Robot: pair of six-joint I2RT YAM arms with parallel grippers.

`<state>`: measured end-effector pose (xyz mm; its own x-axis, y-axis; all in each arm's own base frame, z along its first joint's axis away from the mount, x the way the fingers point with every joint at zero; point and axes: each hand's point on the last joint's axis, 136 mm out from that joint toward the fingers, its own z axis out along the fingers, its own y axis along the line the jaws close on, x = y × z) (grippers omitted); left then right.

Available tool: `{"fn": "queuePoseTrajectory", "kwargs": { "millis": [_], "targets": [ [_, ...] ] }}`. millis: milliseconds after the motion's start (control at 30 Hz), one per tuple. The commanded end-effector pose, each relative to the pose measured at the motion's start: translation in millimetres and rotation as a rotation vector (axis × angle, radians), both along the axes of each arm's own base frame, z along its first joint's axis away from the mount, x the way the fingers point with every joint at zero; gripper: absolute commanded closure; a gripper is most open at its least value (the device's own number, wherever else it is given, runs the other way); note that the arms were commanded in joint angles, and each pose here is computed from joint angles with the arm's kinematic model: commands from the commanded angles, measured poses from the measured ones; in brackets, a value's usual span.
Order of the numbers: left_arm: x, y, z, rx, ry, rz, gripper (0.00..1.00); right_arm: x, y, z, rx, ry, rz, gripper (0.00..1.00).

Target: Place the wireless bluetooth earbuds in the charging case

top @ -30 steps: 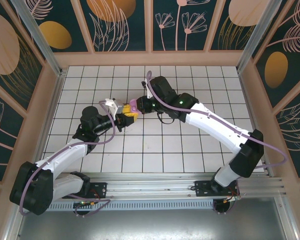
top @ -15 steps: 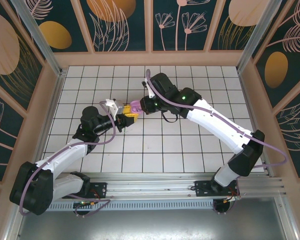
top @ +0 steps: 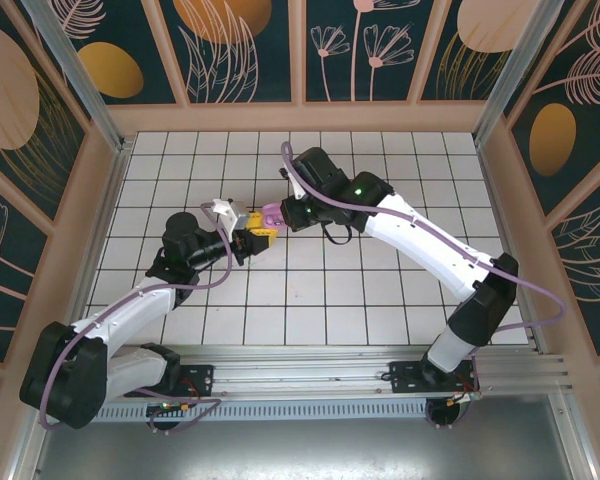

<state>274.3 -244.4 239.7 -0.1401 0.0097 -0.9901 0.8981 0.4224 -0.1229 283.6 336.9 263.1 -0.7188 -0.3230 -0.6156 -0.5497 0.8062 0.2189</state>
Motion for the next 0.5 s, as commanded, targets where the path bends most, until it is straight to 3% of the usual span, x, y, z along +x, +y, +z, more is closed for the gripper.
{"fn": "queuePoseTrajectory", "kwargs": {
  "millis": [0, 467],
  "targets": [
    [-2.0, -5.0, 17.5, -0.016, -0.063, -0.036, 1.00, -1.0, -0.5, 0.2, -0.051, -0.015, 0.020, 0.83],
    [-1.0, -6.1, 15.7, -0.012, -0.061, -0.041, 1.00, -12.4, 3.8, -17.5, -0.200, 0.002, 0.093, 0.81]
  ]
}}
